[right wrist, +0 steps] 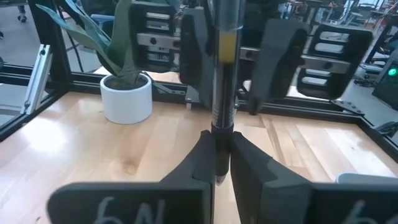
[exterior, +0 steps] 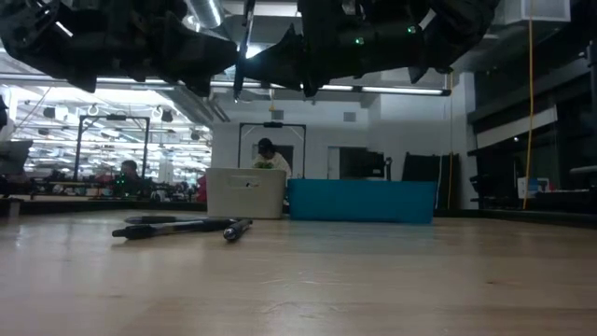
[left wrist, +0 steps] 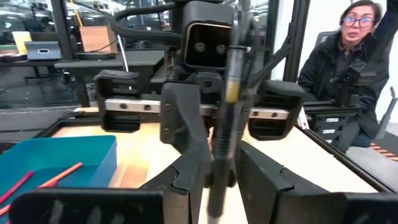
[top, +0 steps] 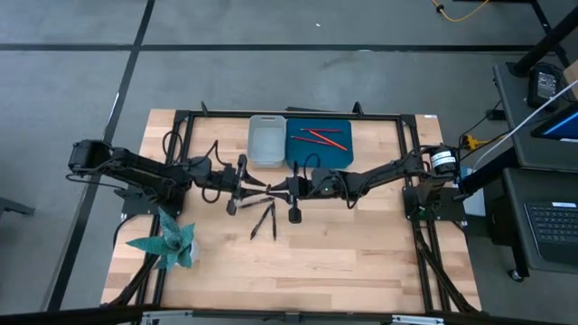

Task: Sort pens & pencils
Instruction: Put the black pen into the gray bin

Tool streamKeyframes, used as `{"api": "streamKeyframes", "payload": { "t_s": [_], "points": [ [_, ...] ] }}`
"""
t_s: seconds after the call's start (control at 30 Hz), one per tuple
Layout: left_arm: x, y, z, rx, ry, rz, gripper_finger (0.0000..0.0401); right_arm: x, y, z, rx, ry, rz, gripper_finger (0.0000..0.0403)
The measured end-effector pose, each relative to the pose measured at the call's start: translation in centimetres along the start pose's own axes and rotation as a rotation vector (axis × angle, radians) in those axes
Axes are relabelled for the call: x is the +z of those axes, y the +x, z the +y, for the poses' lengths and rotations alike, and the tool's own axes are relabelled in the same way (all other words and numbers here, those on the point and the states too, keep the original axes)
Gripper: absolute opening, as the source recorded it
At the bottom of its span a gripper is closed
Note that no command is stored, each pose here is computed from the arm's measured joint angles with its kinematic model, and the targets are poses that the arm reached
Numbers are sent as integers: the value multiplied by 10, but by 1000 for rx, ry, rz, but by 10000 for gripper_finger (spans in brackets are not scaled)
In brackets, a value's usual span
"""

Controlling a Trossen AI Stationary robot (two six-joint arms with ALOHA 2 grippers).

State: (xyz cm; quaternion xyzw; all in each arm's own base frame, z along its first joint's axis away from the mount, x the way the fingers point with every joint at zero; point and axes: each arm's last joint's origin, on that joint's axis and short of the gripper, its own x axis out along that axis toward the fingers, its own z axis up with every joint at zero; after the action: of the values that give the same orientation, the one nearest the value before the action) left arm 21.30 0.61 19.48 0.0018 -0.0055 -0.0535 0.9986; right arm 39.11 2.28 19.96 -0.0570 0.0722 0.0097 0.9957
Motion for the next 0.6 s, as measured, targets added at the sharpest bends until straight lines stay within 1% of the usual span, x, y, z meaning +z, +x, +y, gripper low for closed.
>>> {"api": "streamKeyframes", "payload": {
  "t_s": [0.27,0.6],
  "points": [
    [0,-1,6,28,-16,0,85,0,0,1,3,0,-1,31],
    [0,-1,2,-97,-53,3,85,0,0,1,4,-1,0,31]
  ]
}}
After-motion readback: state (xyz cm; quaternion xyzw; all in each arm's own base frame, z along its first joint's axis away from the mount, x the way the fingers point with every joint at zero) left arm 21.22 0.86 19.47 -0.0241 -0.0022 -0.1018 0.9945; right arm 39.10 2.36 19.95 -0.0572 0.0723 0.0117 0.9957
